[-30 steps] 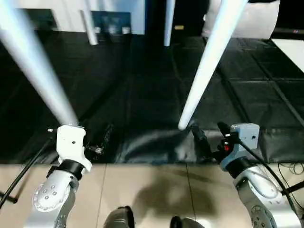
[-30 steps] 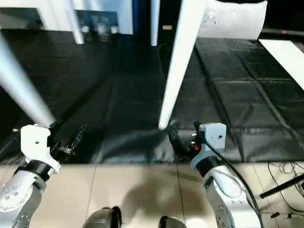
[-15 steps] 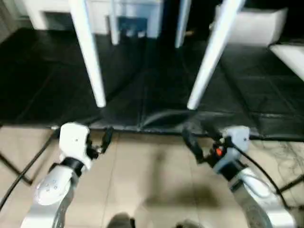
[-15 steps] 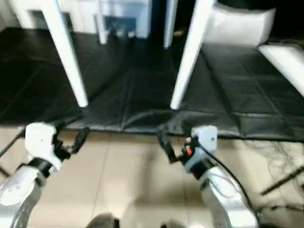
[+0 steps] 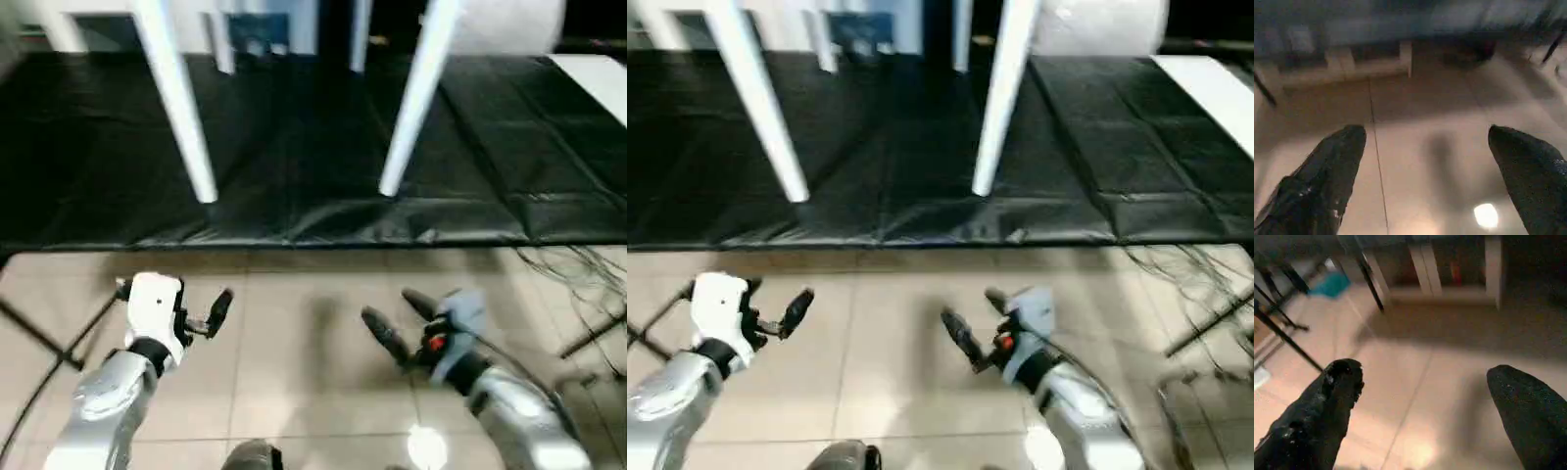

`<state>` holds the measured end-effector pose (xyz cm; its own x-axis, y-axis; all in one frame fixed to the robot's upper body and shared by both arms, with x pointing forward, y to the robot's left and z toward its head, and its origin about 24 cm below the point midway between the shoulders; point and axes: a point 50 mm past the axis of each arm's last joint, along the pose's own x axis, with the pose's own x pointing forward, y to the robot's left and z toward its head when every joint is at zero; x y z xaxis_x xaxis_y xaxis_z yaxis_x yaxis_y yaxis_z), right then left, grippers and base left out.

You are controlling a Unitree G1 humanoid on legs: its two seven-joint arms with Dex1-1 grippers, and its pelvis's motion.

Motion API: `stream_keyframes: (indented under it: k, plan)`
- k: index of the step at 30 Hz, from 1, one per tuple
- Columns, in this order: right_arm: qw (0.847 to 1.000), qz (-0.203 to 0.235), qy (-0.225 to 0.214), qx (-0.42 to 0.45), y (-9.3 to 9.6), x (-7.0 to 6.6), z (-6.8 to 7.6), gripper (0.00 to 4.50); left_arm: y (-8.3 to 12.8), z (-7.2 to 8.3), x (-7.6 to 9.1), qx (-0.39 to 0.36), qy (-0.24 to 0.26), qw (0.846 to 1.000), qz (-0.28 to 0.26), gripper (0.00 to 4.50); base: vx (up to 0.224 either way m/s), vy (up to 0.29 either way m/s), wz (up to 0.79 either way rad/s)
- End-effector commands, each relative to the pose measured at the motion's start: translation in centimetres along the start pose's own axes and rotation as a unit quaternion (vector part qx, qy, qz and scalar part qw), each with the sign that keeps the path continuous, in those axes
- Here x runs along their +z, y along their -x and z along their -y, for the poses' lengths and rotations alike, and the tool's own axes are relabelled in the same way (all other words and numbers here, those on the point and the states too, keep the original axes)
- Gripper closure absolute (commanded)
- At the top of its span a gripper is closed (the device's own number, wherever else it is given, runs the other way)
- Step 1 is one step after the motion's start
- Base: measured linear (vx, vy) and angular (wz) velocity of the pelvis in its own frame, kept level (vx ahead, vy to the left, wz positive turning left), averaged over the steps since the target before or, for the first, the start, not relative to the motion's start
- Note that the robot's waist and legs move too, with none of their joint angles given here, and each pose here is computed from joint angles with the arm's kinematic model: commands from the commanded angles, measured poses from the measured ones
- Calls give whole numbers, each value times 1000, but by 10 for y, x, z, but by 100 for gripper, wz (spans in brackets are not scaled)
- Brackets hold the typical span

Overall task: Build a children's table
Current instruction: Flip table

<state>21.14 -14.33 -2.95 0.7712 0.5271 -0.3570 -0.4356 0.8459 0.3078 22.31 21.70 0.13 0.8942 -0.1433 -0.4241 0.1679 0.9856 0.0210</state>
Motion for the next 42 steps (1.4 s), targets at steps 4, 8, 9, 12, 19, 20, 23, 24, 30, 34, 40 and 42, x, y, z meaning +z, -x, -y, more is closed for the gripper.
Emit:
stream_keyframes:
  k: [4, 8, 9, 12, 19, 20, 23, 24, 30, 34, 40, 42]
  plan:
    - [998, -44, -15, -39, -6, -23, 11, 0, -4, 2, -38, -45, -68, 990, -114, 2, 0, 0, 0]
    - [993, -70, -56, -74, -11, -43, 18, 0, -15, 5, -63, -58, -60, 983, -166, 2, 0, 0, 0]
    - [985, -110, -78, -106, -11, -65, 25, 0, -20, 13, -88, -57, -13, 975, -215, 2, 0, 0, 0]
    - [975, -147, -86, -142, -8, -83, 30, 0, -18, 22, -112, -57, 12, 963, -263, 2, 0, 0, 0]
    - [942, -192, -132, -240, 1, -111, 34, 0, -7, 20, -145, 17, 39, 952, -303, 2, 0, 0, 0]
    - [936, -228, -123, -239, 2, -120, 31, 0, -7, 25, -150, 21, 67, 946, -317, 2, 0, 0, 0]
    - [922, -278, -101, -249, 7, -130, 30, 0, -11, 29, -151, 39, 94, 942, -319, 2, 0, 0, 0]
    - [922, -281, -85, -252, 8, -132, 29, 0, -13, 29, -150, 51, 105, 943, -313, 2, 0, 0, 0]
    - [918, -301, -60, -250, 12, -138, 28, 0, -16, 28, -149, 63, 78, 948, -302, 2, 0, 0, 0]
    - [918, -304, -59, -247, 13, -140, 28, 0, -16, 29, -150, 59, 68, 950, -299, 2, 0, 0, 0]
    - [918, -309, -45, -243, 16, -142, 28, 0, -13, 36, -155, 41, 47, 952, -301, 2, 0, 0, 0]
    - [919, -310, -37, -240, 16, -142, 27, 0, -12, 37, -156, 41, 50, 951, -301, 2, 0, 0, 0]
